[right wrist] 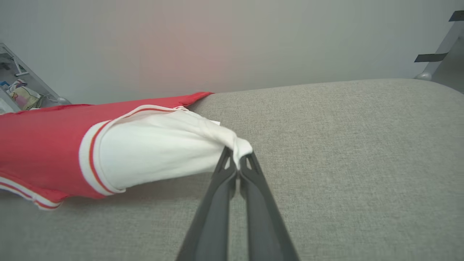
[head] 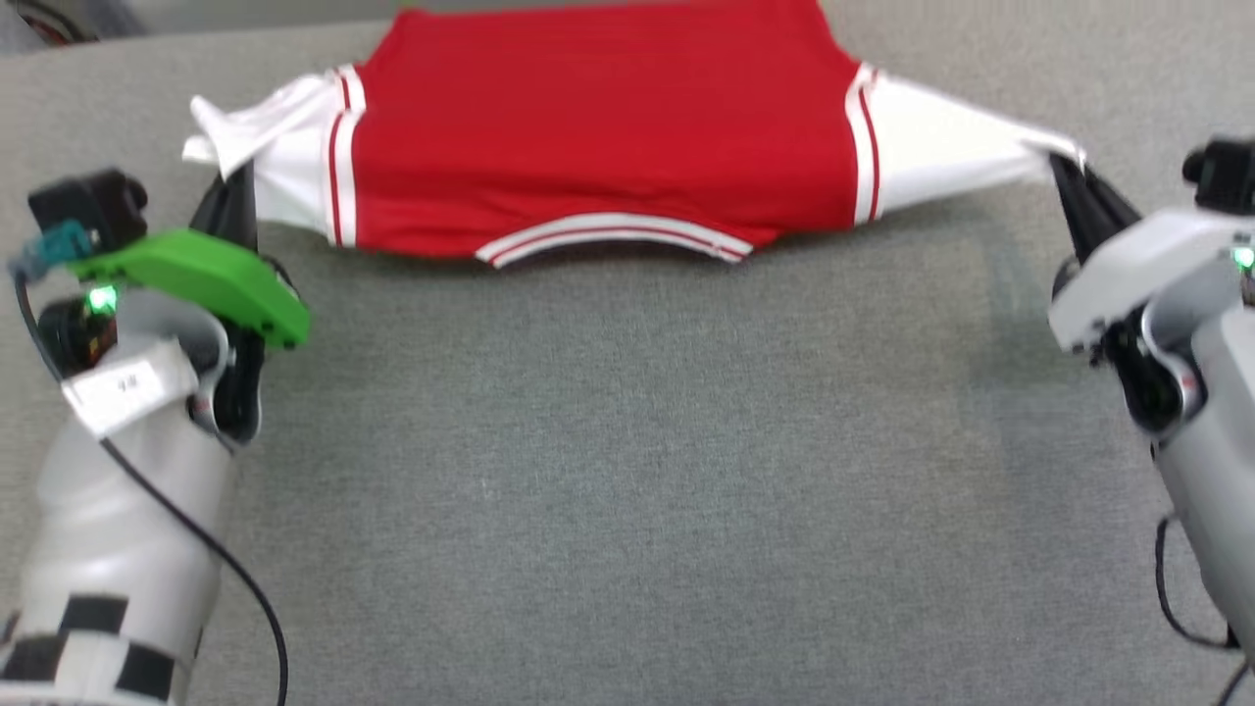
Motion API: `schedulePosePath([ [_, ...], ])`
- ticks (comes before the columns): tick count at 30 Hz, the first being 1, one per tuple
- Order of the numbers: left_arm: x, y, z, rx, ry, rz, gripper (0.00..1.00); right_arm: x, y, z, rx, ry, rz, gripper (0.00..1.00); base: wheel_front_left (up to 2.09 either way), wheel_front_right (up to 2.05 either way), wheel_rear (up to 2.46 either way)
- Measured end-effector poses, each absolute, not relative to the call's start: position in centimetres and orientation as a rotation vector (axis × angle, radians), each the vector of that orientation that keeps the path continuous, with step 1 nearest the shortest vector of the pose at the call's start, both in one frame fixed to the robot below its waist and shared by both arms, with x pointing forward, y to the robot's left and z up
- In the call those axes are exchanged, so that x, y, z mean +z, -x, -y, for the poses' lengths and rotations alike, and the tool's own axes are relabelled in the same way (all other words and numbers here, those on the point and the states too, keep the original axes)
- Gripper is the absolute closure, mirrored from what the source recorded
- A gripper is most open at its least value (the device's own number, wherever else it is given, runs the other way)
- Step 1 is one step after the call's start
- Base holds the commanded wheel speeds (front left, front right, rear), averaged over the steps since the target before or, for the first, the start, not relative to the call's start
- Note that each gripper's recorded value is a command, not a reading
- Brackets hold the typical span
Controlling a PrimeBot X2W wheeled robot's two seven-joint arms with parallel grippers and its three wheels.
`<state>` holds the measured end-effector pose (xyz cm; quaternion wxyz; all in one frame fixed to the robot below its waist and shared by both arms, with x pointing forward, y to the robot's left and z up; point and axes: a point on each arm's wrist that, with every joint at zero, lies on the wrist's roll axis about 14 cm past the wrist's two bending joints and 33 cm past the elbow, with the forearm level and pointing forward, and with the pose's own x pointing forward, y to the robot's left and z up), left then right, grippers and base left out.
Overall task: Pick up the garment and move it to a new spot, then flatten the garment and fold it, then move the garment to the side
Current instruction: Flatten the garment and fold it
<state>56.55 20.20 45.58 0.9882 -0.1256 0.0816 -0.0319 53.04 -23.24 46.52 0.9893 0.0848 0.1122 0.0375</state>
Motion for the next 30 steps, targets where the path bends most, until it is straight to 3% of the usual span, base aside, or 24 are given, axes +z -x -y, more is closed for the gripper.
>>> schedulePosePath([
  [10, 45.5, -46.5, -21.0, -0.010, 0.242, -0.157, 1.00, 46.2, -43.7, 25.6, 0.035, -0.176, -0.251, 1.00, 0.00, 0.00, 0.00],
  [22, 41.8, -32.6, -22.0, 0.111, 0.233, -0.379, 1.00, 41.9, -30.5, 24.9, -0.102, -0.262, -0.468, 1.00, 0.00, 0.00, 0.00],
  [28, 41.0, -30.0, -21.2, 0.088, 0.181, -0.422, 1.00, 39.2, -27.1, 23.4, -0.131, -0.303, -0.592, 1.00, 0.00, 0.00, 0.00],
  [30, 41.1, -29.9, -20.6, 0.071, 0.176, -0.416, 1.00, 38.7, -27.1, 23.0, -0.122, -0.311, -0.611, 0.55, 0.00, 0.00, 0.00],
])
